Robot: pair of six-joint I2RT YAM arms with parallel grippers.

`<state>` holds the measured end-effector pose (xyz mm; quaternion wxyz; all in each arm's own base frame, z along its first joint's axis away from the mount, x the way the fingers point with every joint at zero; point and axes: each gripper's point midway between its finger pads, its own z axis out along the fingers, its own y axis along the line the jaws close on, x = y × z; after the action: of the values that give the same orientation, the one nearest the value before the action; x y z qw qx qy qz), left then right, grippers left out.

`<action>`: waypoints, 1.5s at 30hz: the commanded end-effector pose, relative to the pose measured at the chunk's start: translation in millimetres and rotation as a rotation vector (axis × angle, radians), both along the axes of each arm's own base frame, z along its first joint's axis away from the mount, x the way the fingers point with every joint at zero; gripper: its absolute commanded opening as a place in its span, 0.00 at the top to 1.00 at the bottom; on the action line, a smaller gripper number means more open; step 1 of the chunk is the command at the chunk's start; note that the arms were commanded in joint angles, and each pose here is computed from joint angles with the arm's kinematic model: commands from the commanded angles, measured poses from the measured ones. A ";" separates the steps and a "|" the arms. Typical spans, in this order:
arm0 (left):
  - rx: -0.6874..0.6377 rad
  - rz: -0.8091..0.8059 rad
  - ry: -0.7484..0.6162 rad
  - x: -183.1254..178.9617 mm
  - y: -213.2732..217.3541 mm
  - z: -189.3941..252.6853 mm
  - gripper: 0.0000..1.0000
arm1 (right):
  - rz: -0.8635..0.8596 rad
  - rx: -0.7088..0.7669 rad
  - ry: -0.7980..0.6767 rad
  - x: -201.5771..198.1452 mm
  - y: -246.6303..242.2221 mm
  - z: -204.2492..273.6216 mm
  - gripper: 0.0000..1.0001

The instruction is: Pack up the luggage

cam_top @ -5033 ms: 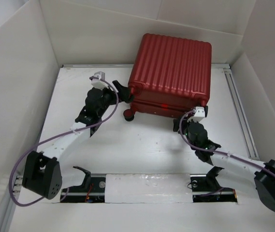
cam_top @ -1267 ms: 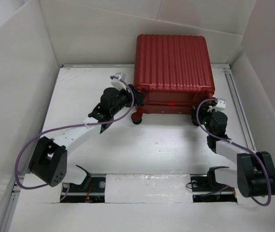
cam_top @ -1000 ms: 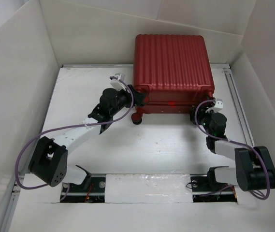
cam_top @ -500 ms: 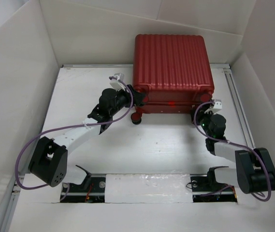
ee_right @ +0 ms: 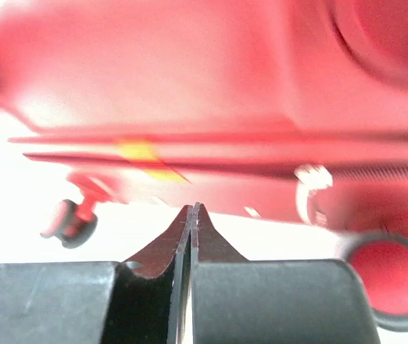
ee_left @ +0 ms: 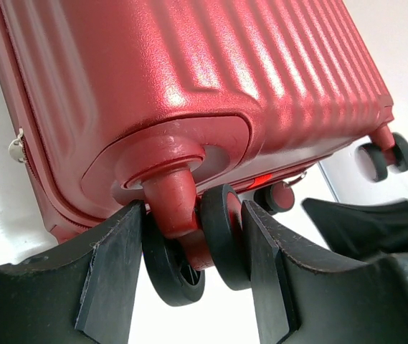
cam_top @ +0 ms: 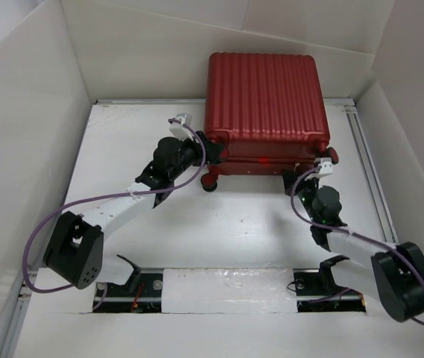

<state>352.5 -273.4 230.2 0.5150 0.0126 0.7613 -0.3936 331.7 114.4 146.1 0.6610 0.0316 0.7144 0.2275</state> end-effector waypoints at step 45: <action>-0.022 -0.145 -0.118 -36.1 -13.4 38.2 1.00 | -0.360 -0.147 0.008 60.6 -40.6 29.2 1.00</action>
<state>348.3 -272.0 231.7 0.5174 0.0167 0.7623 -0.3884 372.7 67.8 124.3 0.6239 0.0939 0.7758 0.0109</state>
